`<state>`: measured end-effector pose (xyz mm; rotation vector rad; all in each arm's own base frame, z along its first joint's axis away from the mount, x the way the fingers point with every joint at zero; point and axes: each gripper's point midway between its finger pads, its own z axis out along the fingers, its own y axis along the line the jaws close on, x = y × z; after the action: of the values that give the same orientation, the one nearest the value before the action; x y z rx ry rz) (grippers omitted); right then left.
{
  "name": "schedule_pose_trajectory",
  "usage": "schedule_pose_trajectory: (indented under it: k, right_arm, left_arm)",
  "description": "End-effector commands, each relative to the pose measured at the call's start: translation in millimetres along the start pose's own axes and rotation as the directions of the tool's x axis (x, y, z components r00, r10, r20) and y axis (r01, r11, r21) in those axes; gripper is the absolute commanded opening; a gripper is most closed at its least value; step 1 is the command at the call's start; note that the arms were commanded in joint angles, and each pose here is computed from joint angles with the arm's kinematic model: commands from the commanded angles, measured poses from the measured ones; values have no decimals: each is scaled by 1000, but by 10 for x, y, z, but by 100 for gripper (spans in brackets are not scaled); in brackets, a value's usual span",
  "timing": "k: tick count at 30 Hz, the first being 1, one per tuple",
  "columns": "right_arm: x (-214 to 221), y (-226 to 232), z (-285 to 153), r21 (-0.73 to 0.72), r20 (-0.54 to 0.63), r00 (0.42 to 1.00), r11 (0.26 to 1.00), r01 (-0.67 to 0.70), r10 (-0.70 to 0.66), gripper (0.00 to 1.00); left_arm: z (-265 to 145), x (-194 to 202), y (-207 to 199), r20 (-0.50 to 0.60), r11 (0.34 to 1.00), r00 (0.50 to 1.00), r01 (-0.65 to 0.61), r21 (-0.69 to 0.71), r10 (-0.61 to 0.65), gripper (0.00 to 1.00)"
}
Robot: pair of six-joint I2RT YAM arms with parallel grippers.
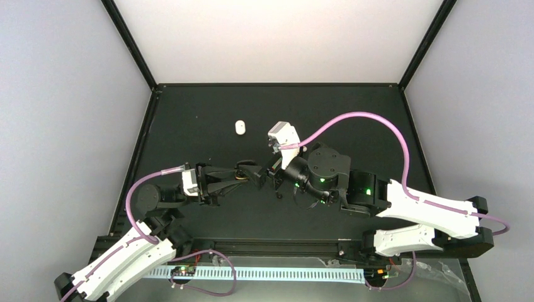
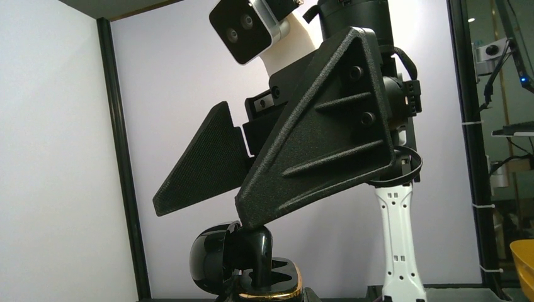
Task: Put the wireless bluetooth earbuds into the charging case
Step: Adjust the earbud with the charging case.
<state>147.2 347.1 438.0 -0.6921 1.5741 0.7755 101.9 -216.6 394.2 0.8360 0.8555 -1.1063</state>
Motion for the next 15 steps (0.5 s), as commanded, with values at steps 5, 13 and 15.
schedule_pose_trajectory:
  k: [5, 13, 15]
  right_arm:
    - [32, -40, -9, 12, -19, 1000, 1000, -10, 10, 100]
    - [-143, -61, -127, -1, 40, 998, 999, -41, 41, 100]
    - [-171, -121, -151, 27, 54, 997, 998, -48, 46, 100]
  left_arm:
    - [15, -260, -23, 64, 999, 997, -42, -4, 42, 2]
    - [10, -241, -17, 60, 999, 997, -40, -8, 40, 2]
    - [7, -241, -21, 61, 999, 997, -38, -6, 39, 1]
